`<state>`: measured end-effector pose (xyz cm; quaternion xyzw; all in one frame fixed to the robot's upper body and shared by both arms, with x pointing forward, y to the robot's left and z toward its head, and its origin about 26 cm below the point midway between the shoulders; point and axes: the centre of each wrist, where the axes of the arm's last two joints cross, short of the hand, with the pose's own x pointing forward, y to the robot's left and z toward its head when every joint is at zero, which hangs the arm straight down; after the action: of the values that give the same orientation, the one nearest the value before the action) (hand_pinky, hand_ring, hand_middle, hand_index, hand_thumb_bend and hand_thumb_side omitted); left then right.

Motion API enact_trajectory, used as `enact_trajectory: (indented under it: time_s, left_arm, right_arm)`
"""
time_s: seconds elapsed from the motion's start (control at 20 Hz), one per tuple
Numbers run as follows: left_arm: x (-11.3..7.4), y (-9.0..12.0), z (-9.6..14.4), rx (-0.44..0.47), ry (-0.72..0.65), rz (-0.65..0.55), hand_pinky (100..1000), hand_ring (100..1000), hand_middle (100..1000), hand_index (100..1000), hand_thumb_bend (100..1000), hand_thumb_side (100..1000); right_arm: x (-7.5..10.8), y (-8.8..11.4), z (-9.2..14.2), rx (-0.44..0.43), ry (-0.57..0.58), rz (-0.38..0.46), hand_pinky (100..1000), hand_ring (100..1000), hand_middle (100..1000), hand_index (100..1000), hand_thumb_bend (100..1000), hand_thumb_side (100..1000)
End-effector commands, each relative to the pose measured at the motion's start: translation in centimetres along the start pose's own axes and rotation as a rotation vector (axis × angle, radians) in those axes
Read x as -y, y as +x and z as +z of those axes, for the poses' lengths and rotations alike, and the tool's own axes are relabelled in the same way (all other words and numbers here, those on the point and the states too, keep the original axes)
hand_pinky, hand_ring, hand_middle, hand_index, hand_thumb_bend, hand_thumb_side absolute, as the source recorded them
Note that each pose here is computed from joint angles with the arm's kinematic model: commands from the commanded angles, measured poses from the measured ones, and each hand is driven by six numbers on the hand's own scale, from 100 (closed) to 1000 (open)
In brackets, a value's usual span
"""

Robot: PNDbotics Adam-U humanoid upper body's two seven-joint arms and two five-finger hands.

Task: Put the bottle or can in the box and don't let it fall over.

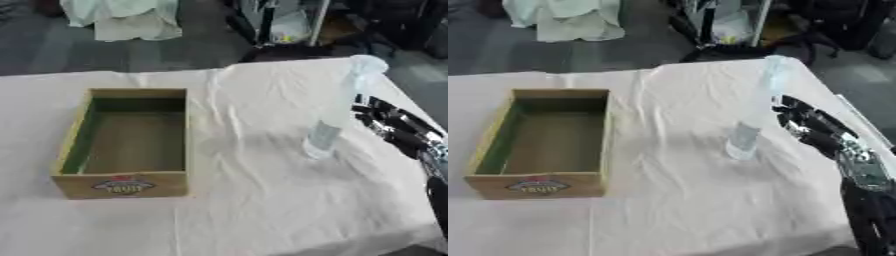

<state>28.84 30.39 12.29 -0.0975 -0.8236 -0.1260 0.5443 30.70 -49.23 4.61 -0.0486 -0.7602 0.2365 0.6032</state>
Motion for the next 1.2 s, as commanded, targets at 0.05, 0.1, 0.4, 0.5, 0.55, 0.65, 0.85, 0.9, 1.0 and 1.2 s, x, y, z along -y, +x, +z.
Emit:
enact_trajectory:
  time_s: [0.05,0.1,0.4,0.5,0.55,0.65,0.85,0.9,1.0,1.2]
  left_arm:
    - [-0.46,0.61,-0.05,0.008,-0.003,-0.023,1000,1000,1000,772,102,815]
    - [-0.46,0.60,-0.04,0.008,-0.003,-0.023,1000,1000,1000,772,102,815]
    - [-0.47,0.57,-0.01,0.007,-0.001,-0.022,1000,1000,1000,772,102,814]
    - [-0.46,0.58,-0.02,0.007,-0.001,-0.022,1000,1000,1000,772,102,814]
    - [-0.46,0.59,-0.02,0.008,-0.001,-0.022,1000,1000,1000,772,102,813]
    - [-0.46,0.60,-0.01,0.008,-0.001,-0.022,1000,1000,1000,772,102,814]
    - [-0.46,0.61,-0.02,0.009,-0.001,-0.022,1000,1000,1000,772,102,814]
    - [-0.46,0.60,-0.02,0.008,0.000,-0.022,1000,1000,1000,772,102,814]
    - [-0.46,0.60,-0.02,0.008,0.000,-0.022,1000,1000,1000,772,102,814]
    - [-0.47,0.59,0.00,0.007,0.000,-0.023,1000,1000,1000,772,102,815]
  right_arm:
    - [1.75,1.60,-0.16,0.030,0.006,0.053,1000,1000,1000,1000,100,470]
    - [1.73,1.61,-0.16,0.031,0.007,0.053,1000,1000,1000,1000,100,470]
    - [1.60,1.68,-0.18,0.036,0.012,0.049,1000,1000,1000,1000,100,470]
    - [1.58,1.70,-0.19,0.037,0.014,0.048,1000,1000,1000,1000,100,470]
    - [1.58,1.71,-0.19,0.038,0.014,0.047,1000,1000,1000,1000,100,470]
    - [1.58,1.73,-0.20,0.039,0.014,0.046,1000,1000,1000,1000,100,470]
    - [1.54,1.85,-0.33,0.047,0.019,0.043,1000,1000,1000,1000,100,470]
    - [1.52,1.86,-0.35,0.049,0.020,0.042,1000,1000,1000,1000,100,470]
    - [1.48,1.87,-0.37,0.051,0.021,0.038,1000,1000,1000,1000,100,470]
    - [1.42,1.90,-0.44,0.054,0.026,0.032,1000,1000,1000,1000,100,470]
